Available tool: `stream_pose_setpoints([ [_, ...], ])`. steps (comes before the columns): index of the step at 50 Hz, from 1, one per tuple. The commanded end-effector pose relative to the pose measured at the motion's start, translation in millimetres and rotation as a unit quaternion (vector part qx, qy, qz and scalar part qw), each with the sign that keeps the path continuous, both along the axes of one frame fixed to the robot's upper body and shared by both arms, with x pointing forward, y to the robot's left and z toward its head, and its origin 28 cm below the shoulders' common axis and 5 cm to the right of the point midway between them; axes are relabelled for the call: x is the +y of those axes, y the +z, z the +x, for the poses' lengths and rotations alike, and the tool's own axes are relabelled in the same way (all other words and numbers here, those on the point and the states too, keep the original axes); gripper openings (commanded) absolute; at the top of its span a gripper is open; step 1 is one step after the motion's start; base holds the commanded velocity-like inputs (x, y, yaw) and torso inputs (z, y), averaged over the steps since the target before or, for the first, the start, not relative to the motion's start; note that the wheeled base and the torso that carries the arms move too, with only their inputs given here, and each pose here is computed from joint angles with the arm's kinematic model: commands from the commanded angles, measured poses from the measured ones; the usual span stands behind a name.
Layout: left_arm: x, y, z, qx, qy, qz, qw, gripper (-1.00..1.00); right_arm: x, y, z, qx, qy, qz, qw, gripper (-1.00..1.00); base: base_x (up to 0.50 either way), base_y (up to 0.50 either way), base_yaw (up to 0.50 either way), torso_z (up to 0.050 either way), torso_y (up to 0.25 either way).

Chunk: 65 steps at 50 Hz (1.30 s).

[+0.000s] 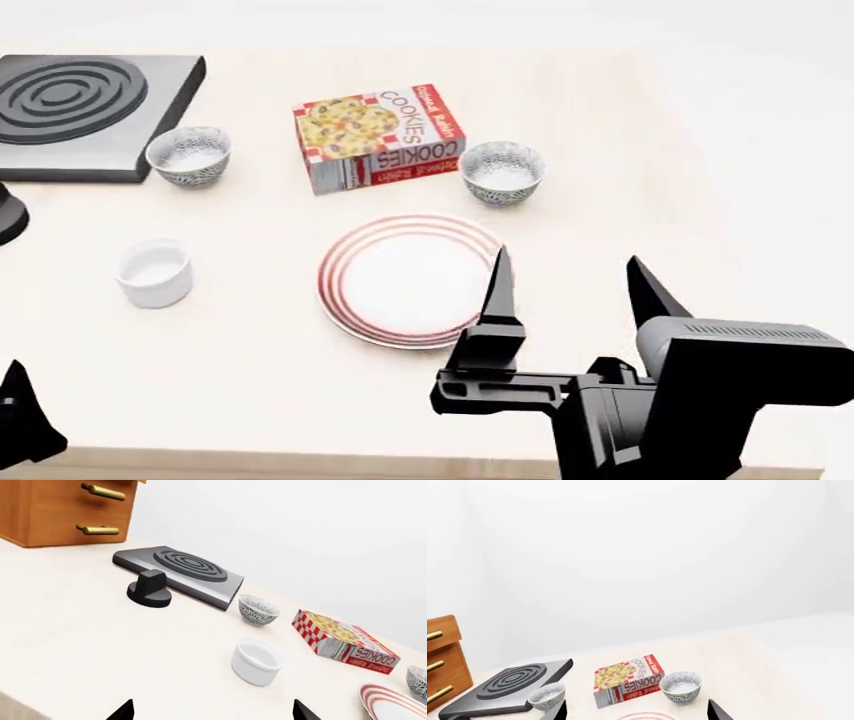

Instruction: Pick the akita bowl next to the plate and place it on the plate.

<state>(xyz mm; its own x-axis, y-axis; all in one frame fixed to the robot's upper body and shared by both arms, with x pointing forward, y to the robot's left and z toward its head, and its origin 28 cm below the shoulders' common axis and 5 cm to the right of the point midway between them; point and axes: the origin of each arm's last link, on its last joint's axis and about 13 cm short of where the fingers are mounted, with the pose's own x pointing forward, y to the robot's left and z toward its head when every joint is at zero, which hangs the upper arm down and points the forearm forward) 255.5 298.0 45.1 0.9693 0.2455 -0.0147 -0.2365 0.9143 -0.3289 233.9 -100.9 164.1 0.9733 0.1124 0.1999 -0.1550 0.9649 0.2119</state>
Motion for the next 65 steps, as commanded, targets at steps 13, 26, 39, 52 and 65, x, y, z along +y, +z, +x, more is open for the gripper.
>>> stream_pose_setpoints([
  [13, 0.2, -0.4, 0.4, 0.0, 0.0, -0.001, 1.0, 1.0, 0.7, -2.0, 1.6, 0.007, 0.003, -0.015, 1.0, 1.0, 0.0, -0.1, 0.0, 0.0, 0.0],
  [26, 0.0, -0.1, 1.0, 0.001, 0.0, -0.002, 1.0, 1.0, 1.9, -2.8, 1.2, 0.007, 0.01, -0.022, 1.0, 1.0, 0.47, 0.0, 0.0, 0.0, 0.0],
  [39, 0.0, -0.1, 0.8, 0.002, 0.0, -0.003, 1.0, 1.0, 1.6, -3.5, 1.3, 0.008, 0.01, -0.023, 1.0, 1.0, 0.5, 0.0, 0.0, 0.0, 0.0],
  [52, 0.3, -0.7, 0.7, 0.002, -0.001, -0.004, 1.0, 1.0, 1.9, -3.1, 0.8, 0.008, 0.011, -0.024, 1.0, 1.0, 0.5, 0.0, 0.0, 0.0, 0.0],
  [65, 0.1, 0.0, 0.8, 0.003, -0.001, -0.004, 1.0, 1.0, 1.3, -3.2, 0.7, 0.008, 0.01, -0.023, 1.0, 1.0, 0.5, 0.0, 0.0, 0.0, 0.001],
])
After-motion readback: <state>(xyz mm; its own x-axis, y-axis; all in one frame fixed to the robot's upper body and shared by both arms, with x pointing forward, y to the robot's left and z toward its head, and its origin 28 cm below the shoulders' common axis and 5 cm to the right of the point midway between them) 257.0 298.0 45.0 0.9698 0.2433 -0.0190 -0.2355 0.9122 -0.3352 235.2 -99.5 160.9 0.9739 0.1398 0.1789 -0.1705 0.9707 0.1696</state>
